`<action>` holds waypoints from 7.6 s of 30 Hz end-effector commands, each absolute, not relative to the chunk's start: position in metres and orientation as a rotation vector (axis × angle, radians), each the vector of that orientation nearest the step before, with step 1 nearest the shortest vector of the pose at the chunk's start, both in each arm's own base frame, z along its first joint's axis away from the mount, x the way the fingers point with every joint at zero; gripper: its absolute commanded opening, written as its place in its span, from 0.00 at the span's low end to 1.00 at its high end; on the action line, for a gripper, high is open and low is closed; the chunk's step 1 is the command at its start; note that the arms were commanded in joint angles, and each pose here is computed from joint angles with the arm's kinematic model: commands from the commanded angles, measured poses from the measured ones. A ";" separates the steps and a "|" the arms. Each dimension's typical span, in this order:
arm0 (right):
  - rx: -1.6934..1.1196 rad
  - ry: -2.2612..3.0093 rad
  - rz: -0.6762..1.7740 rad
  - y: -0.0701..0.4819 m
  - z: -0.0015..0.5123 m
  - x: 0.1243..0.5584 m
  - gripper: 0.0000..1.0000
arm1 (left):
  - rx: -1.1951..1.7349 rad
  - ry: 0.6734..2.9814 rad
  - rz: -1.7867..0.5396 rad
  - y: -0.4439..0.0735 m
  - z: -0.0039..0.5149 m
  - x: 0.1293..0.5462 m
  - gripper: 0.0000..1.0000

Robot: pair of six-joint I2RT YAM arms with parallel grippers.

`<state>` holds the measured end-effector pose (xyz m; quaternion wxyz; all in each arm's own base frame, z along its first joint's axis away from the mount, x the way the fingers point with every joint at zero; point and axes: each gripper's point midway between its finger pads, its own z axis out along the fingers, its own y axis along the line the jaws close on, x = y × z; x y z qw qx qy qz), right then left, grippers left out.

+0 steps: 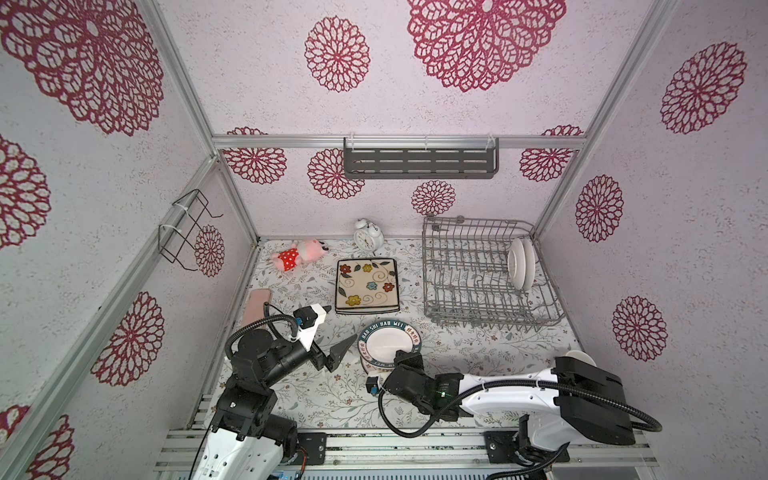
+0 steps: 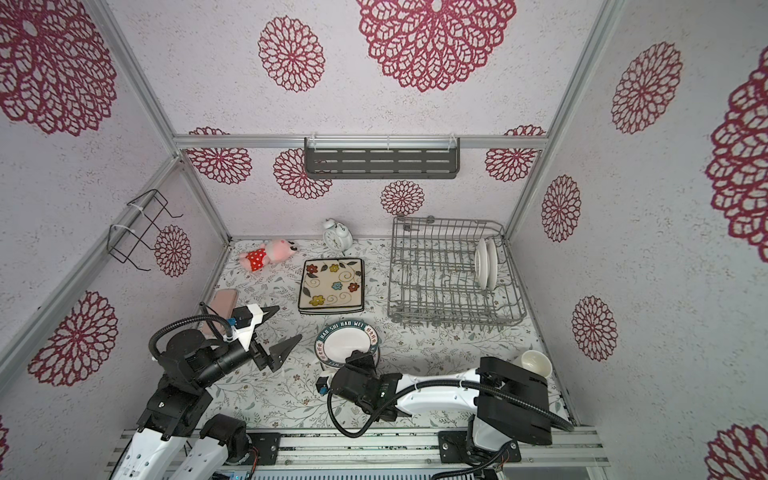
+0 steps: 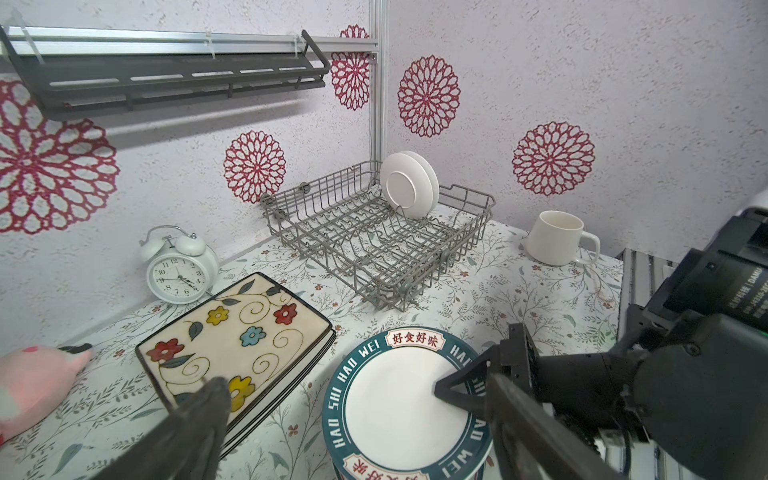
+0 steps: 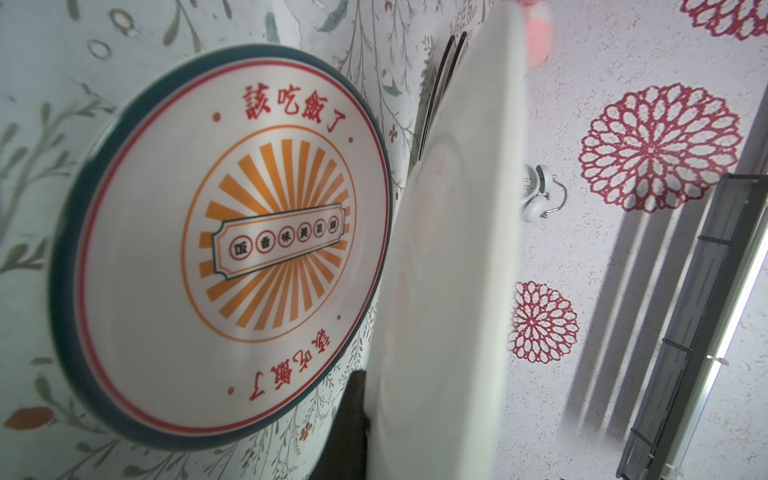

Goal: Unload the plates from the dish rack
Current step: 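Carry the plate toward the robot and lower it onto the printed plates, then press the plate flat on the stack with the right gripper, then open the right gripper and move it back over the rack, then lower the right gripper and grasp the nearer white plate's rim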

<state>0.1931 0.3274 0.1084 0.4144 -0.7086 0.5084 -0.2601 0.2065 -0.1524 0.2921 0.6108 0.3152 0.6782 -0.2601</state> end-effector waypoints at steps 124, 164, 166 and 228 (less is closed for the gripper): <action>-1.521 1.891 -0.263 0.283 0.192 0.234 0.87 | 0.753 1.565 -0.632 -0.157 0.288 0.202 0.97; 0.034 2.199 0.027 -0.057 0.258 0.472 0.64 | 0.775 1.615 -0.668 -0.164 0.277 0.214 0.97; 0.026 2.201 0.030 -0.058 0.254 0.476 0.64 | 0.773 1.622 -0.668 -0.164 0.275 0.214 0.97; -0.045 2.448 -0.086 -0.062 0.150 0.526 0.29 | 0.761 1.693 -0.676 -0.164 0.261 0.233 0.97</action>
